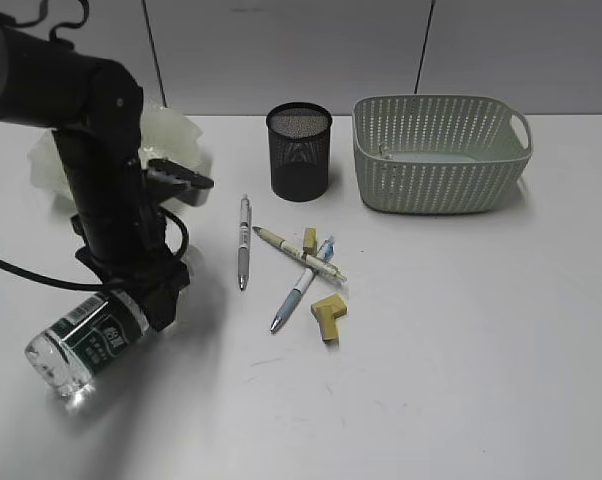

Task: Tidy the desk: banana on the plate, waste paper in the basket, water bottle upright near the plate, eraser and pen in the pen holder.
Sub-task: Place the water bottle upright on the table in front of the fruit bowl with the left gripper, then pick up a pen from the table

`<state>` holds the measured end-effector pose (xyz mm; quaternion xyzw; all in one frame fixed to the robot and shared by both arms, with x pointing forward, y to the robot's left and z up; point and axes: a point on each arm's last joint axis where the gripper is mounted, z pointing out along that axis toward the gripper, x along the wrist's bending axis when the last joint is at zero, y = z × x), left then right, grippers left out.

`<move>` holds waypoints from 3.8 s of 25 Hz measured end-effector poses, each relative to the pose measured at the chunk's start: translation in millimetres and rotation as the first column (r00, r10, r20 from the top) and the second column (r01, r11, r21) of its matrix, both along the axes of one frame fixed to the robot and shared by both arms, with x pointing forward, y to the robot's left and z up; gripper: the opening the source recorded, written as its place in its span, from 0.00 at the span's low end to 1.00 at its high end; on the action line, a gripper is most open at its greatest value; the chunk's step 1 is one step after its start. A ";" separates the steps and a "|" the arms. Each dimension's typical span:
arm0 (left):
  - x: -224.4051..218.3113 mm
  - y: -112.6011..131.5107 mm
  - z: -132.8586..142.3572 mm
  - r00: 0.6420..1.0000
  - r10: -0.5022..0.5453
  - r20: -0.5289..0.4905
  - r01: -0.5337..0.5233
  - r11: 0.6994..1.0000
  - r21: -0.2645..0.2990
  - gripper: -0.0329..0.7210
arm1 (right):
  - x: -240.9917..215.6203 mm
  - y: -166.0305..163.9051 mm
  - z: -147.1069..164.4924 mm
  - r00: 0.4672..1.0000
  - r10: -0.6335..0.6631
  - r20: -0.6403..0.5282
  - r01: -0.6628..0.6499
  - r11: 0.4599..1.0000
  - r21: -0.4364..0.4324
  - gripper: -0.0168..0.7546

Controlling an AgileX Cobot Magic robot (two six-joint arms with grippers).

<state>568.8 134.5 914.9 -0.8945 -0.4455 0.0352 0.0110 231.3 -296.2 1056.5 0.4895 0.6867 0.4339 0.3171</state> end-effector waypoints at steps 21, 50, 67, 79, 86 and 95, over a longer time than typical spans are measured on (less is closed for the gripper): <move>-125.4 80.9 79.7 0.505 0.452 0.735 0.011 0.848 -0.529 0.71 | 0.0 0.0 0.0 1.000 0.000 0.000 0.000 1.000 0.000 0.76; -67.7 69.7 -24.0 0.239 0.624 0.744 0.013 0.764 -0.645 0.71 | 0.0 0.0 0.0 1.000 0.000 0.000 0.000 1.000 0.000 0.76; -70.1 70.9 26.7 0.104 0.681 0.725 0.134 0.713 -0.689 0.84 | 0.0 0.0 0.0 1.000 0.000 0.000 0.000 1.000 0.000 0.76; -107.3 81.3 114.6 0.307 0.667 0.679 0.043 0.703 -0.710 0.83 | 0.0 0.0 0.0 1.000 0.000 0.000 0.000 1.000 0.000 0.76; -152.8 93.8 160.8 0.495 0.539 0.682 0.007 0.782 -0.623 0.82 | 0.0 0.0 0.0 1.000 0.000 0.000 0.000 1.000 0.000 0.76; -245.7 134.8 171.8 0.685 0.369 0.628 -0.105 0.903 -0.416 0.82 | 0.0 0.1 0.0 1.000 0.001 0.000 -0.001 1.000 0.001 0.76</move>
